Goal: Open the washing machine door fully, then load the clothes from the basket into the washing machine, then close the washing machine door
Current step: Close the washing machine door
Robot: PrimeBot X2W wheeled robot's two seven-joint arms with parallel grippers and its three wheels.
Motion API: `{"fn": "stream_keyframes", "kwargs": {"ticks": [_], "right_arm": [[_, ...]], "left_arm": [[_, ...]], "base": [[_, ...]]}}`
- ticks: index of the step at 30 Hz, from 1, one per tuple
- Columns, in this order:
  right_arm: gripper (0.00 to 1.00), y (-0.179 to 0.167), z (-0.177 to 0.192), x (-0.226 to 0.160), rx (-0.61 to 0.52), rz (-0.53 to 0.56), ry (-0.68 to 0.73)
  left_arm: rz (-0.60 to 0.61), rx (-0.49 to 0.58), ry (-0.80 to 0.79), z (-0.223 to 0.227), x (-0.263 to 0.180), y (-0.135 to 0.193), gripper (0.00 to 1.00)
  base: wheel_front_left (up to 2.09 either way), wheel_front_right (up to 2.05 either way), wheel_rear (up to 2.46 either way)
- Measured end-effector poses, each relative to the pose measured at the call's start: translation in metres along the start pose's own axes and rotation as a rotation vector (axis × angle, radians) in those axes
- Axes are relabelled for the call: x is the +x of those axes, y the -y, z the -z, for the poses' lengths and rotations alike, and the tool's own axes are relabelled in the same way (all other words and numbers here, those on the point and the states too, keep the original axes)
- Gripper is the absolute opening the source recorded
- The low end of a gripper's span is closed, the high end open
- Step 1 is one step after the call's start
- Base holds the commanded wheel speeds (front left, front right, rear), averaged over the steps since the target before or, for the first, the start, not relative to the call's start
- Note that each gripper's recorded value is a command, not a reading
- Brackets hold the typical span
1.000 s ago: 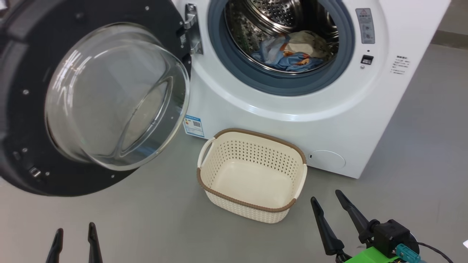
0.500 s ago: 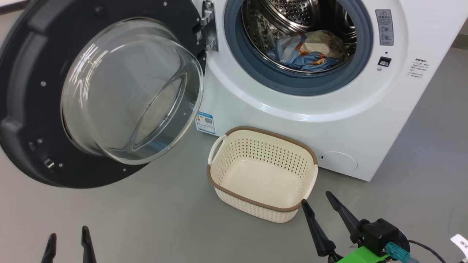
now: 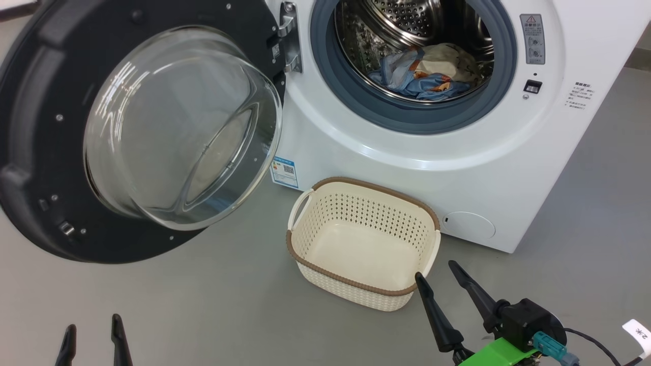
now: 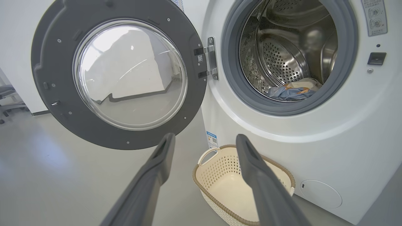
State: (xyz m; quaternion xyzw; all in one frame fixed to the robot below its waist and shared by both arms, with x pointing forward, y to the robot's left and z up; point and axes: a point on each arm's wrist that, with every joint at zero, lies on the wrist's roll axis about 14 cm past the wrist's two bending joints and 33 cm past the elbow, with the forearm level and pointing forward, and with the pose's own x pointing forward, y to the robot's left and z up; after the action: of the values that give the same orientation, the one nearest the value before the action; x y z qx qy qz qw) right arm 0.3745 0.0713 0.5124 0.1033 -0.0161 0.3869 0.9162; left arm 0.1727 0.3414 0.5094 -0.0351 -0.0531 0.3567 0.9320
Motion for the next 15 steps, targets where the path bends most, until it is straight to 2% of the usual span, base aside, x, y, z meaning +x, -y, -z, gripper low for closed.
{"fn": "stream_keyframes", "kwargs": {"ticks": [15], "right_arm": [[1.00,0.0085,-0.0031,-0.0072,-0.006,0.033,0.007]], "left_arm": [[0.020,-0.001,-0.005,0.0025,-0.0002,0.0031,1.00]], "base": [[0.00,0.00,0.00]]}}
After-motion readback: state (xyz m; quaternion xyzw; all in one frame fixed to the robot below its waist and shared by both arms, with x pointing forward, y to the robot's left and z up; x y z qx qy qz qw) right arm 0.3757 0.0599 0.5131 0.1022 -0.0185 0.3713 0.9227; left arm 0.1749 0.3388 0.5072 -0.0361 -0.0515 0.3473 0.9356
